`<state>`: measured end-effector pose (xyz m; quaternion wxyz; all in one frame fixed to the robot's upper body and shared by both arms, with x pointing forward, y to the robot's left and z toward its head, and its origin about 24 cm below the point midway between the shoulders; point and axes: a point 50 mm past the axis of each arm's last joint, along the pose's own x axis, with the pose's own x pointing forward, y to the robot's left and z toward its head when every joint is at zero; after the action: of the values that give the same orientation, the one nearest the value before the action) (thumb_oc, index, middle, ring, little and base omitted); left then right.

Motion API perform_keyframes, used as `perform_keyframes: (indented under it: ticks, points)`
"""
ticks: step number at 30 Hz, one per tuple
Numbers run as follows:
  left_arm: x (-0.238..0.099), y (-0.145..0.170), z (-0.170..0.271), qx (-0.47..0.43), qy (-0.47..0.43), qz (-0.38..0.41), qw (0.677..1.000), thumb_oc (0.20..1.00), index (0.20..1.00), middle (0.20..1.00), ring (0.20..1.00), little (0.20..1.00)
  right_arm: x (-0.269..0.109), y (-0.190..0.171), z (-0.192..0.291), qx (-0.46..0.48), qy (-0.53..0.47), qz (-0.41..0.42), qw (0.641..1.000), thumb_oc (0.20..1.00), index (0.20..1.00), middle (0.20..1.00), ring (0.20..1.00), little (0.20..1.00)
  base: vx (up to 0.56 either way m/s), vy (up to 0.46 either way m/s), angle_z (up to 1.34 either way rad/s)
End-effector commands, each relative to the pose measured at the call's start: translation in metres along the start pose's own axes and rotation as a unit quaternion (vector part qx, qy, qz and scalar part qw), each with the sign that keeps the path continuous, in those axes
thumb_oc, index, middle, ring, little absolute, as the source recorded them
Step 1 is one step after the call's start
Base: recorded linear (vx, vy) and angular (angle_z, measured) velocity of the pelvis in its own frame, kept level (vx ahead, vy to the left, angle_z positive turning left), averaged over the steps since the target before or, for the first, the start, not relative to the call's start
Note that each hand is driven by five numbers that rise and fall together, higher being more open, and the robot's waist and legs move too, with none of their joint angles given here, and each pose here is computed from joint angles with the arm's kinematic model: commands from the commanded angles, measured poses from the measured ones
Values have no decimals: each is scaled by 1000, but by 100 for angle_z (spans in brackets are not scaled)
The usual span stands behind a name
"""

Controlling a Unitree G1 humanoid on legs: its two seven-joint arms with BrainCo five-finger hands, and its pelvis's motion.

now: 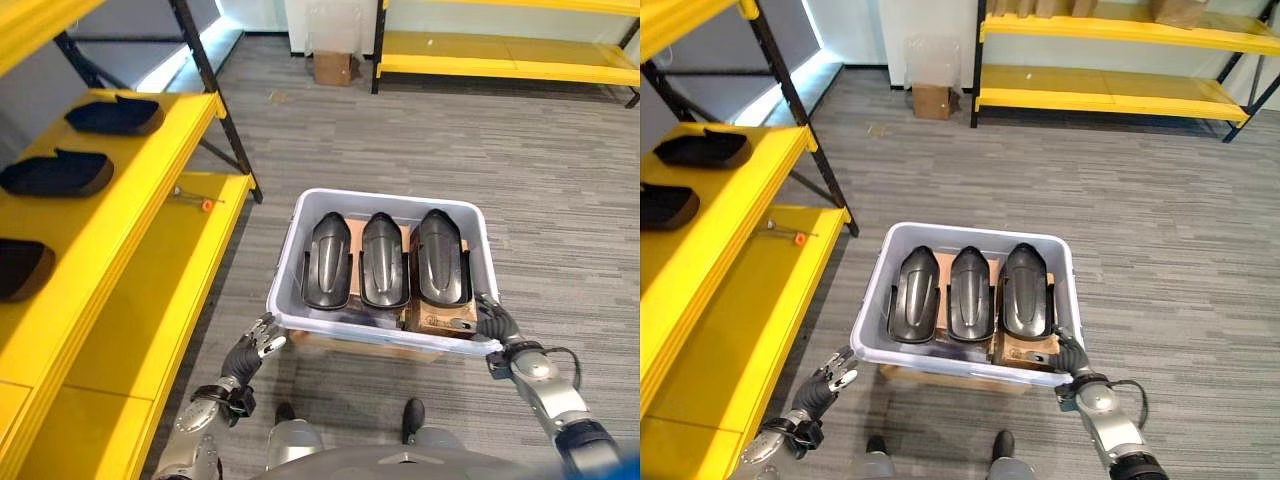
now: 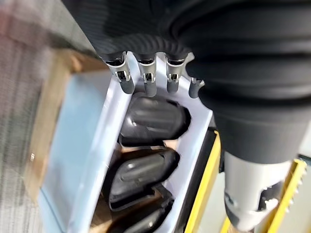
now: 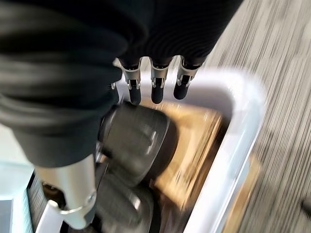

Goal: Move parts from the plastic box to the shelf.

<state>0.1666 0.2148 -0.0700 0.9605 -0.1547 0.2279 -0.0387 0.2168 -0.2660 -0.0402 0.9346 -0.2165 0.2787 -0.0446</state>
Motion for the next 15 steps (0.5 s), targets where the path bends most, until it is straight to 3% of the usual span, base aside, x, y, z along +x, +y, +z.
perform_keyframes:
  ticks: [1,3,8,12,14,15]
  points:
    - [1,15,32,-52,-40,-11,998,1000,1000,1000,1000,1000,4,0,44,-2,-114,-14,993,1000,1000,1000,1000,1000,77,-51,-5]
    - [1,14,37,-85,-54,-9,995,1000,1000,1000,1000,1000,6,-6,56,13,-131,-24,991,1000,1000,1000,1000,1000,80,-29,1]
    - [2,3,85,-74,-142,-50,986,1000,1000,1000,1000,1000,9,-27,97,22,-197,-64,978,1000,1000,1000,1000,1000,64,-36,4]
    - [-1,-13,165,-20,-283,-70,956,1000,1000,1000,1000,1000,12,-62,168,53,-266,-146,951,1000,1000,1000,1000,1000,-67,-80,16]
    - [-4,-20,190,-38,-331,-78,940,1000,1000,1000,1000,1000,13,-72,190,67,-277,-164,944,1000,1000,1000,1000,1000,-226,-103,12]
    - [-2,-26,205,-103,-348,-92,927,1000,1000,1000,1000,1000,15,-78,209,70,-287,-182,938,1000,1000,1000,1000,1000,-205,-84,22]
